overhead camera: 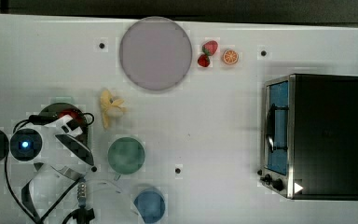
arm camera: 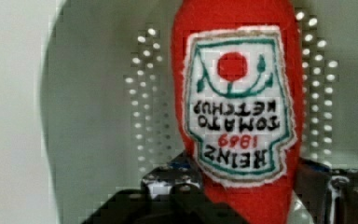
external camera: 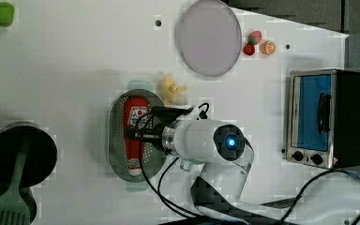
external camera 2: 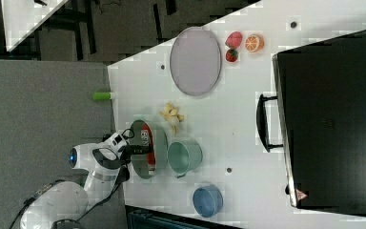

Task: Pick ketchup from strainer and place it on the table

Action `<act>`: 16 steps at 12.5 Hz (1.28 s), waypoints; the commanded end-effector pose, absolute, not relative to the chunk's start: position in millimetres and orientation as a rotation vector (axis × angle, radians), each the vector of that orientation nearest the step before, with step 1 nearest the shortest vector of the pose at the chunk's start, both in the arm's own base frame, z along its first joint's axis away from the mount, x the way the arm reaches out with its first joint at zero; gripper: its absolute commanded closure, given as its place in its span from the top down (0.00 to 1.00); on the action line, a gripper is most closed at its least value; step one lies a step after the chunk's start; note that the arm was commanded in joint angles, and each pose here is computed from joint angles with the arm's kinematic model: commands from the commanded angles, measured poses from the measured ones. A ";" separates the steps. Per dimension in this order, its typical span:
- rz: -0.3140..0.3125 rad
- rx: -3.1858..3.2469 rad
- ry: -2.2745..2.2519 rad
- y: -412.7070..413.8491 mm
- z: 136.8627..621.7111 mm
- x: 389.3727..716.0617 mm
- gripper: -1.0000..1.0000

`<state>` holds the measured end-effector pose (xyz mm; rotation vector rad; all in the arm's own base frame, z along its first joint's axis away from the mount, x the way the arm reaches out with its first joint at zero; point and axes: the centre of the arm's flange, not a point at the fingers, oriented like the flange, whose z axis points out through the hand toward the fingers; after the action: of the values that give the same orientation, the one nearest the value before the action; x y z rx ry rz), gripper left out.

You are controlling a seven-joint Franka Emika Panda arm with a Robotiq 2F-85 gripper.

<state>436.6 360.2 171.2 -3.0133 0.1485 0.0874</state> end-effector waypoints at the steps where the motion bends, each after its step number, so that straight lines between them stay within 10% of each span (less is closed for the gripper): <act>1: 0.015 -3.055 0.204 372.3 227.9 435.8 0.58; 6: -0.007 -3.014 0.468 361.7 347.9 469.7 0.58; 9: 0.097 -3.040 0.552 326.2 404.2 507.4 0.58; 16: 0.114 -3.122 0.348 143.1 438.7 599.9 0.58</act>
<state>578.7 208.3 452.2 -3.1145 0.4323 0.0737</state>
